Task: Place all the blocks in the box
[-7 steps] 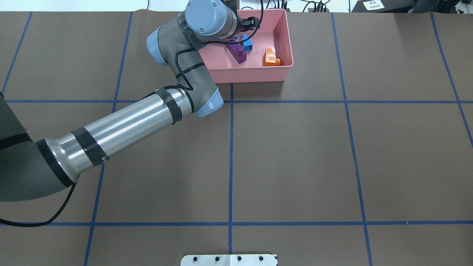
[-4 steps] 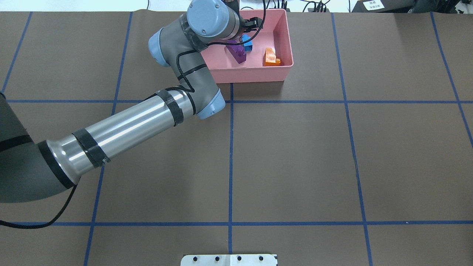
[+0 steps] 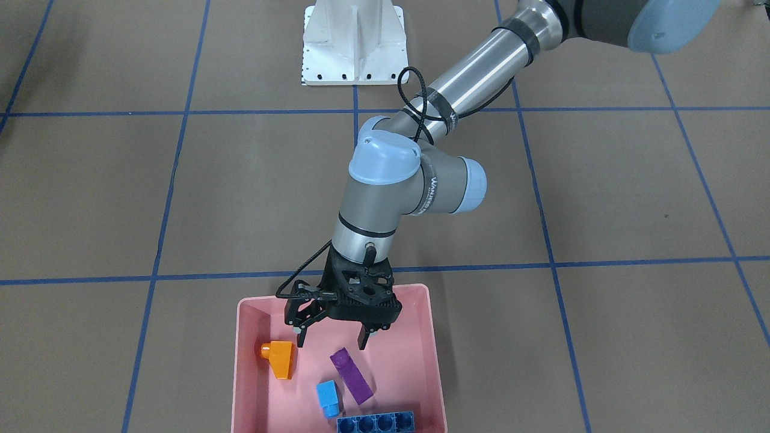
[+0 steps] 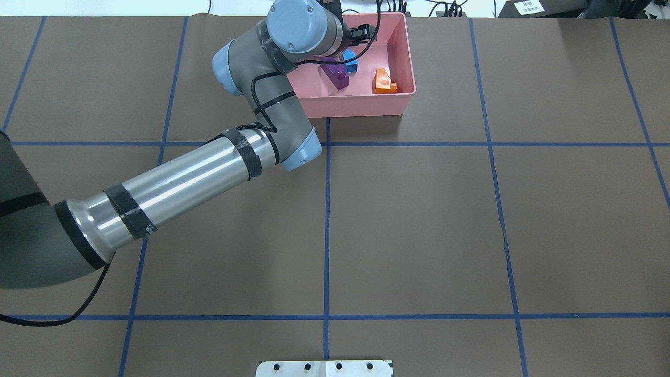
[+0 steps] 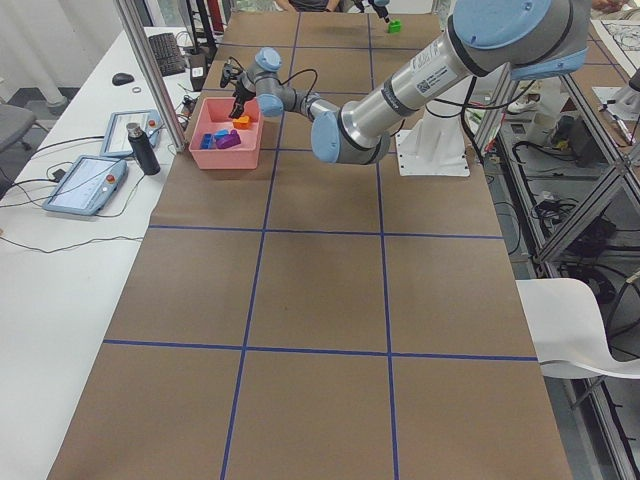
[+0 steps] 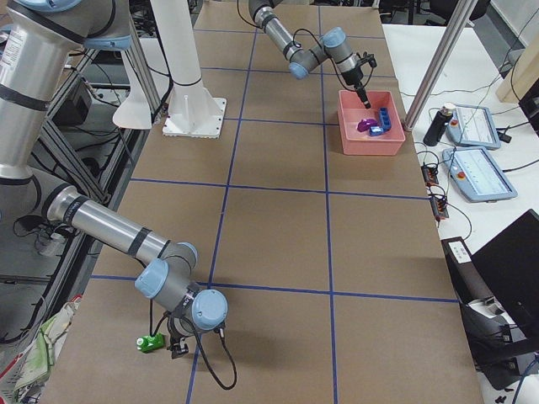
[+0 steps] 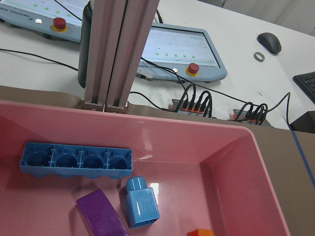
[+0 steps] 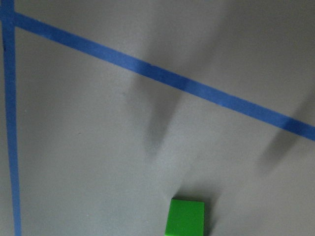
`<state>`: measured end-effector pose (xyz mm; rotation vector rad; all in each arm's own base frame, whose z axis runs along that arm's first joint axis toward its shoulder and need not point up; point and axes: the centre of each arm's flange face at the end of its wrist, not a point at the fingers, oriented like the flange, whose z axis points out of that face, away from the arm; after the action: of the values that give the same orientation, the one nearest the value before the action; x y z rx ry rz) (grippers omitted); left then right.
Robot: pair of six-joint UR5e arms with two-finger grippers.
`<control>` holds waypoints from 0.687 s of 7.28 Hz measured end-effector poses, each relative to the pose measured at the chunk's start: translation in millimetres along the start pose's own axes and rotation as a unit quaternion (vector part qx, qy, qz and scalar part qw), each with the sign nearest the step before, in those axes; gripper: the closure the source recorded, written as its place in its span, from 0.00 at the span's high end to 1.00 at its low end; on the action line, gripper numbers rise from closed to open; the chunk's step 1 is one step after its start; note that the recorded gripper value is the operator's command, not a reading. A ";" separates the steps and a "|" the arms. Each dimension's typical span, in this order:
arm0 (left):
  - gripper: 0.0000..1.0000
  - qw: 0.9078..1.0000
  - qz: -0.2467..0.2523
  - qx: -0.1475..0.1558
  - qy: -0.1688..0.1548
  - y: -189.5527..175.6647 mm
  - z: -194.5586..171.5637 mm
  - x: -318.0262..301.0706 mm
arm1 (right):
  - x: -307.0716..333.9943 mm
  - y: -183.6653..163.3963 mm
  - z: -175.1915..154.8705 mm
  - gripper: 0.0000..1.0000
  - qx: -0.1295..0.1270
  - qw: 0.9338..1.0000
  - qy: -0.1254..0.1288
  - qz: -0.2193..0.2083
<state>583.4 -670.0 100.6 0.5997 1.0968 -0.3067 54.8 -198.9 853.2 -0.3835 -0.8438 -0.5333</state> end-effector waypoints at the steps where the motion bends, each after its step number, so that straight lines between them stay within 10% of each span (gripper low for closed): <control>1: 1.00 1.000 -0.002 -0.003 0.003 5.6 -0.3 3.7 | 0.7 5.7 5.6 1.00 -0.003 1.000 -0.004 0.001; 5: 1.00 1.000 -0.002 -0.008 0.010 17.5 -3.1 12.7 | 7.7 16.6 21.5 0.99 -0.015 1.000 -0.015 0.013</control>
<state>595.6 -653.3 93.5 0.5880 1.1197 -0.2956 55.8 -176.6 870.5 -0.4306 -0.8593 -0.5182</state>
